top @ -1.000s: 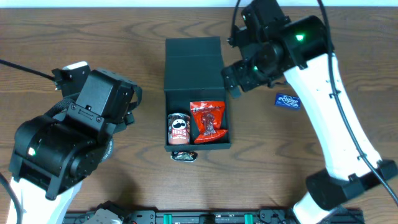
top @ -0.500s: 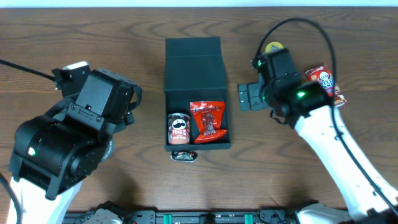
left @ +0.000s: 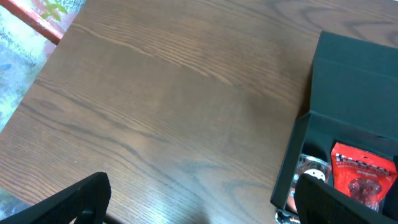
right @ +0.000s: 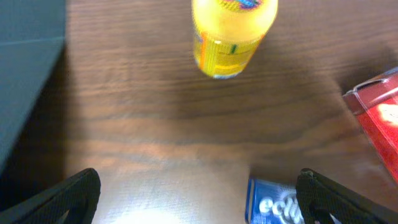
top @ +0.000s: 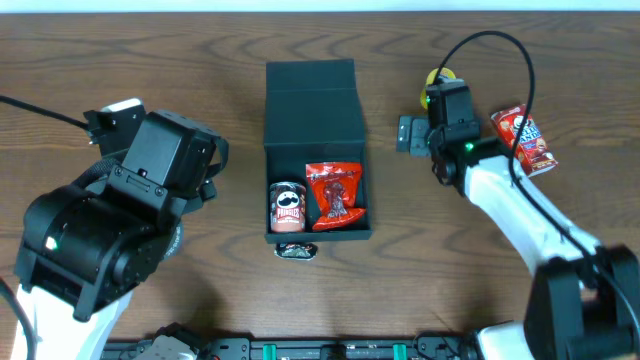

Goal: Pack container
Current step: 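Grasp the yellow Mentos tube with the right gripper and lift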

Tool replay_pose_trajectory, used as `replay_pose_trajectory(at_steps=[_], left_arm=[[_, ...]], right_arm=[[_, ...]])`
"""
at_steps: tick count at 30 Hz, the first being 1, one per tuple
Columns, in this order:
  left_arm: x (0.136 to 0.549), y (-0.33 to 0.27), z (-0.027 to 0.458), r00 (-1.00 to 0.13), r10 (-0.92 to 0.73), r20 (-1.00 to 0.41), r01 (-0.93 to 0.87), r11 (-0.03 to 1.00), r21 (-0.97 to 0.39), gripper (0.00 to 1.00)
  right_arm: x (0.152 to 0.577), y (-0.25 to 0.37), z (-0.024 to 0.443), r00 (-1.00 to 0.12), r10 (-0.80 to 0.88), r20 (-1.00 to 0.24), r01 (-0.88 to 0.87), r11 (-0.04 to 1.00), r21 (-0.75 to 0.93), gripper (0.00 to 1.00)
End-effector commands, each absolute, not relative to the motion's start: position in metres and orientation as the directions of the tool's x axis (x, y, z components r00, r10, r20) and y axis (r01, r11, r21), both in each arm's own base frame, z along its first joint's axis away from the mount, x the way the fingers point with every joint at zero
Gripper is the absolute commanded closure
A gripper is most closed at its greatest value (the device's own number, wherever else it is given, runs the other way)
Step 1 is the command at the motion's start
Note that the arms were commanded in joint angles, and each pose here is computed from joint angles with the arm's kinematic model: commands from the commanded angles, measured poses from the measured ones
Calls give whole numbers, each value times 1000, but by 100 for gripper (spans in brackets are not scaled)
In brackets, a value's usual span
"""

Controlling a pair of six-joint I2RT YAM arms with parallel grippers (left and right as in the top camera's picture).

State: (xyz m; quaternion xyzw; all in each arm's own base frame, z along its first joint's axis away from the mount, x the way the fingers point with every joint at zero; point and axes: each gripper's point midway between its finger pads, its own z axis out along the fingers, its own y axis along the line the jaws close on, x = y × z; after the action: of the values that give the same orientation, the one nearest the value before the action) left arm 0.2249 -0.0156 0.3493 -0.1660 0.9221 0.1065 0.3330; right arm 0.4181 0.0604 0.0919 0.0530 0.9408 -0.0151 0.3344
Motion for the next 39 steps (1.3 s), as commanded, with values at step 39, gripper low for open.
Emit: replay_pose_trajectory(at_steps=[39], left_arm=[[237,-16,340,-750,-206,-628,-385,909,162,5]], right_arm=[[495,26,29,-615,194,-764,234,970,58,1]])
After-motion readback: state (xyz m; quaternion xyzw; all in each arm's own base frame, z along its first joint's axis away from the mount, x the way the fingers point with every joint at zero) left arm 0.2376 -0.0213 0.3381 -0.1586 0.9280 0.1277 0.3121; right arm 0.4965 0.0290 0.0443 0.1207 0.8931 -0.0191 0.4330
